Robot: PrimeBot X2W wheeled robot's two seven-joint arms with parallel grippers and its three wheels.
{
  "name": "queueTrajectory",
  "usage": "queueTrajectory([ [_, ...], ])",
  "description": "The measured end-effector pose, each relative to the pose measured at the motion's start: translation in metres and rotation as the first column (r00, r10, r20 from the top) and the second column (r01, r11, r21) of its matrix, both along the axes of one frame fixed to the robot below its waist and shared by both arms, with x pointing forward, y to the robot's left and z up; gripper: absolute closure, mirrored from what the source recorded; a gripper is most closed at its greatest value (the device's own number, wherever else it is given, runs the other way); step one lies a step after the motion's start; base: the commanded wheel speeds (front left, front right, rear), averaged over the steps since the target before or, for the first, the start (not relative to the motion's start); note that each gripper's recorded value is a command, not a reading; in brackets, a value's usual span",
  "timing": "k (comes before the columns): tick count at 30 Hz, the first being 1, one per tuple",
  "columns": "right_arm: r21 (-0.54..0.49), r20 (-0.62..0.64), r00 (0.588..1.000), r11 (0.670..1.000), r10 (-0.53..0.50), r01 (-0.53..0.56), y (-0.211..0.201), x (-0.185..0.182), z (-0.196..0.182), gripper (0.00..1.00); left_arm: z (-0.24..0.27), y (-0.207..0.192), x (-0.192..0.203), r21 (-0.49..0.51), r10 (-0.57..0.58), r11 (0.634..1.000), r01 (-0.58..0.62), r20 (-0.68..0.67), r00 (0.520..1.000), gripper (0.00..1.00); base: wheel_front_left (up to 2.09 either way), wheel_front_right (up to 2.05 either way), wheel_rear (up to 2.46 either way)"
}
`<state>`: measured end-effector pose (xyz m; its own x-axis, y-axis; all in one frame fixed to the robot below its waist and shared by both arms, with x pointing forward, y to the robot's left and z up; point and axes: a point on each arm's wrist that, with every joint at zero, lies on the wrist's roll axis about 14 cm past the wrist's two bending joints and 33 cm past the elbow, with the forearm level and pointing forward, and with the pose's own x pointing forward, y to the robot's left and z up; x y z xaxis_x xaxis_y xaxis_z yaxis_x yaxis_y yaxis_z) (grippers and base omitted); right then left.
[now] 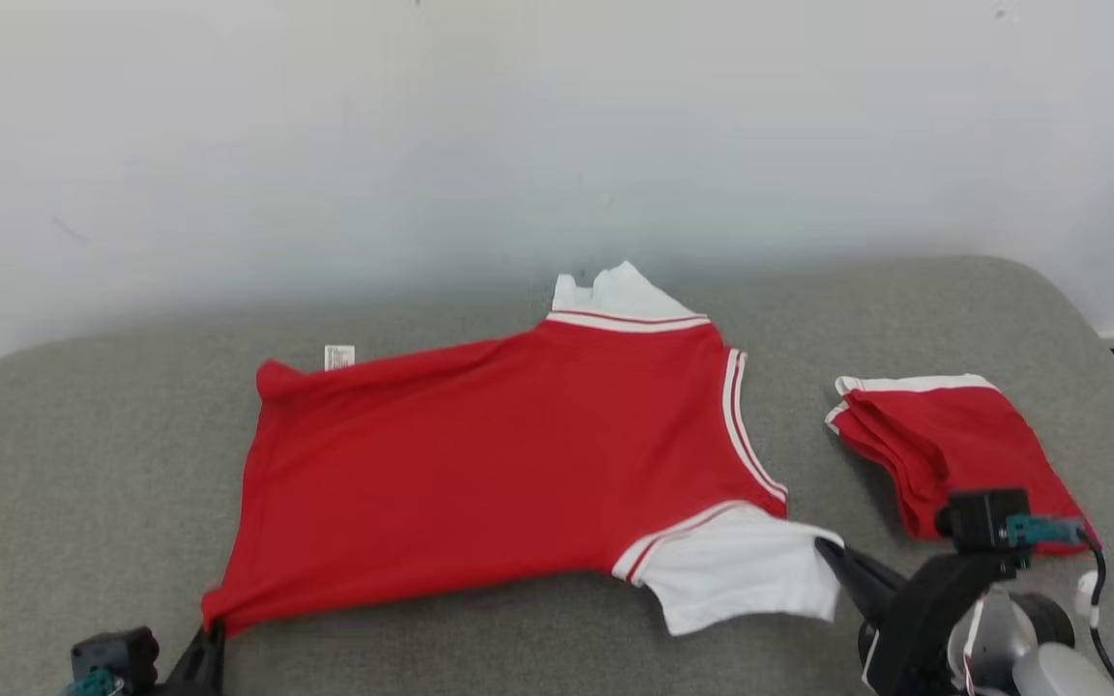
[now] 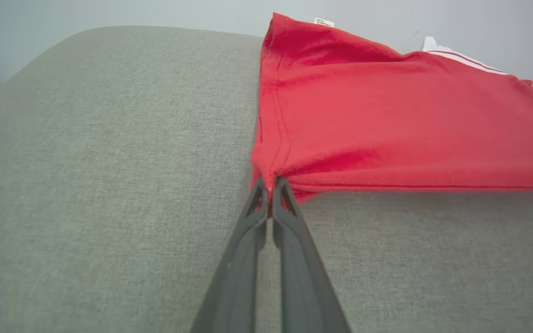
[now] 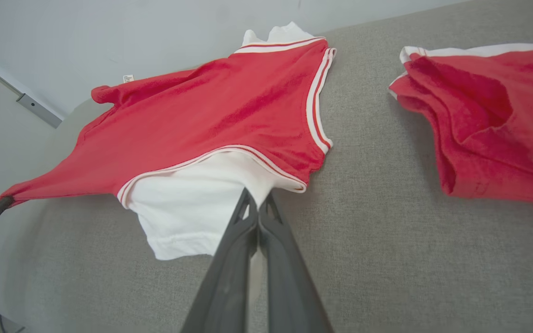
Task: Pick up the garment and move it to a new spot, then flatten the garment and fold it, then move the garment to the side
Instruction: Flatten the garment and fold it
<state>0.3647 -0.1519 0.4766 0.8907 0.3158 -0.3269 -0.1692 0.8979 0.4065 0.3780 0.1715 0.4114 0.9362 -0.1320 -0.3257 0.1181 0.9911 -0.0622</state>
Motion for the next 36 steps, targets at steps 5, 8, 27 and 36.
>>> queueTrajectory([
  [5, 0.014, -0.043, 0.999, 1.000, -0.013, 0.014, 0.001, -0.022, -0.011, 1.00, 0.000, 0.005, -0.012, -0.008, 0.009, 1.000, -0.009, 0.012, 1.000, 1.00, 0.00, 0.00, 0.00],
  [8, 0.012, -0.069, 0.998, 1.000, -0.012, 0.013, 0.002, -0.029, -0.018, 1.00, -0.002, 0.005, -0.014, -0.009, 0.007, 1.000, -0.007, 0.008, 1.000, 1.00, 0.00, 0.00, 0.00],
  [27, 0.012, -0.286, 0.957, 0.999, 0.053, -0.051, 0.018, -0.081, -0.059, 1.00, -0.033, 0.012, -0.043, 0.019, 0.051, 0.999, -0.050, -0.074, 0.996, 1.00, 0.00, 0.00, 0.00],
  [36, 0.015, -0.347, 0.936, 0.998, 0.057, -0.055, 0.024, -0.090, -0.069, 0.00, -0.045, 0.020, -0.055, 0.022, 0.091, 0.996, -0.089, -0.119, 0.989, 0.00, 0.00, 0.00, 0.00],
])
